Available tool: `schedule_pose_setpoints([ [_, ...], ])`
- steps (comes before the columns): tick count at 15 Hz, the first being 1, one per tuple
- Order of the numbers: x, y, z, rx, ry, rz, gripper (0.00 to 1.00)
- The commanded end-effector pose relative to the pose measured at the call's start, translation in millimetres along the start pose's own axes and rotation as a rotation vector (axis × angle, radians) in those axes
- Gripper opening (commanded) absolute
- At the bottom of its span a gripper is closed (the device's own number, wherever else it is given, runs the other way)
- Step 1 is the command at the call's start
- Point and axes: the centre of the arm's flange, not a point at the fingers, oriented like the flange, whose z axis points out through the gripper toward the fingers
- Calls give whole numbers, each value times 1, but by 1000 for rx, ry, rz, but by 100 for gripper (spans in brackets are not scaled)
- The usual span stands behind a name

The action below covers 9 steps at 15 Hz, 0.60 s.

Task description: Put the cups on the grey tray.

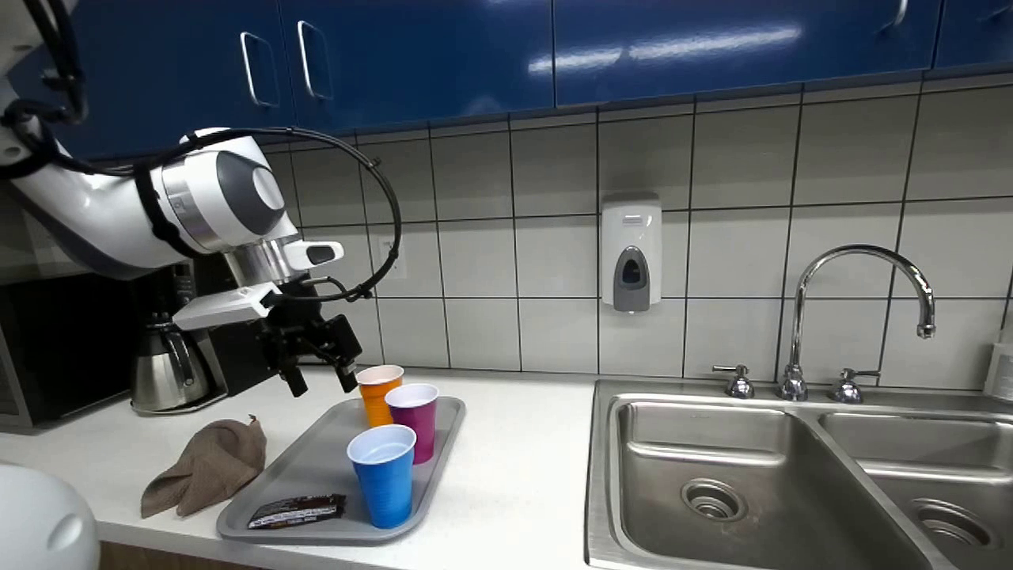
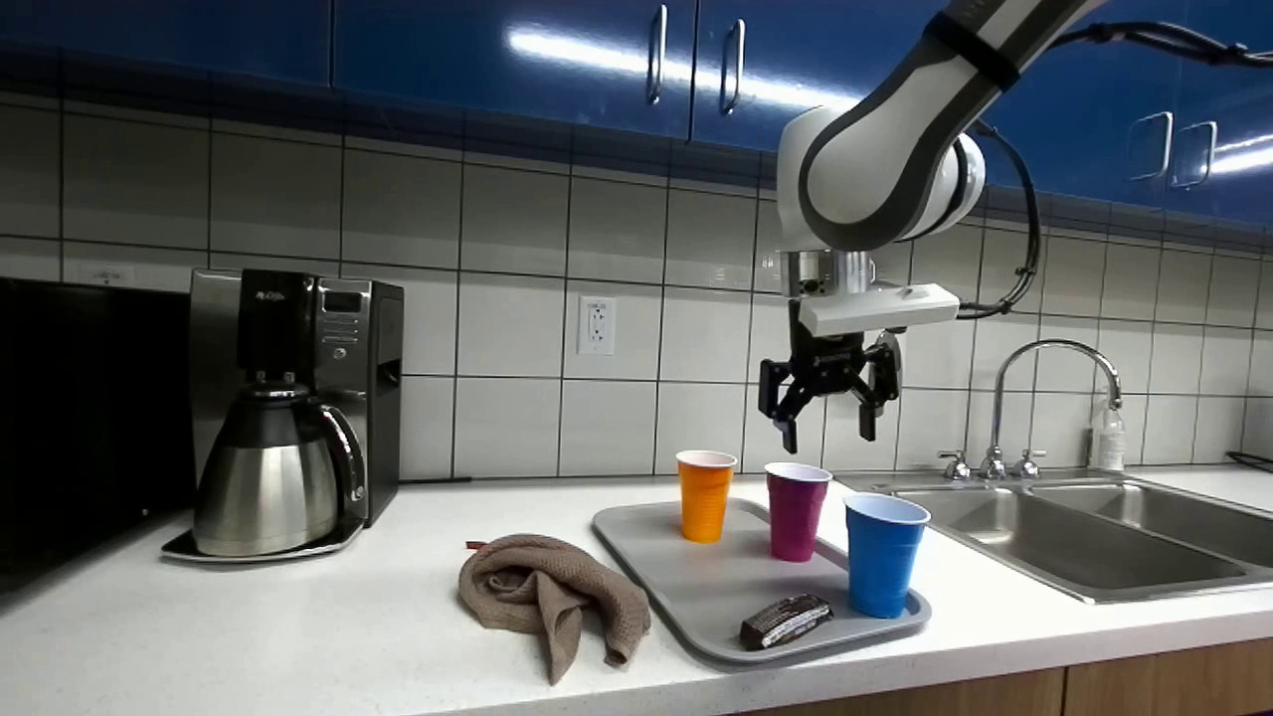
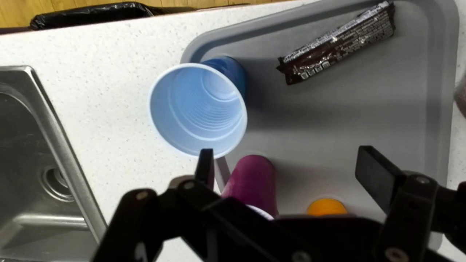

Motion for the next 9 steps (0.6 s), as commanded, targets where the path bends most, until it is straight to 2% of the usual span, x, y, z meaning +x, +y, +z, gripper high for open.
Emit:
schedule_pose_setpoints([
  [1,5,19,10,16,-92,-68,100],
  [4,19,28,24,39,-135,-101,100],
  [5,3,19,21,29,-92,-73,100],
  [9,10,24,30,34,-115,-87,100],
])
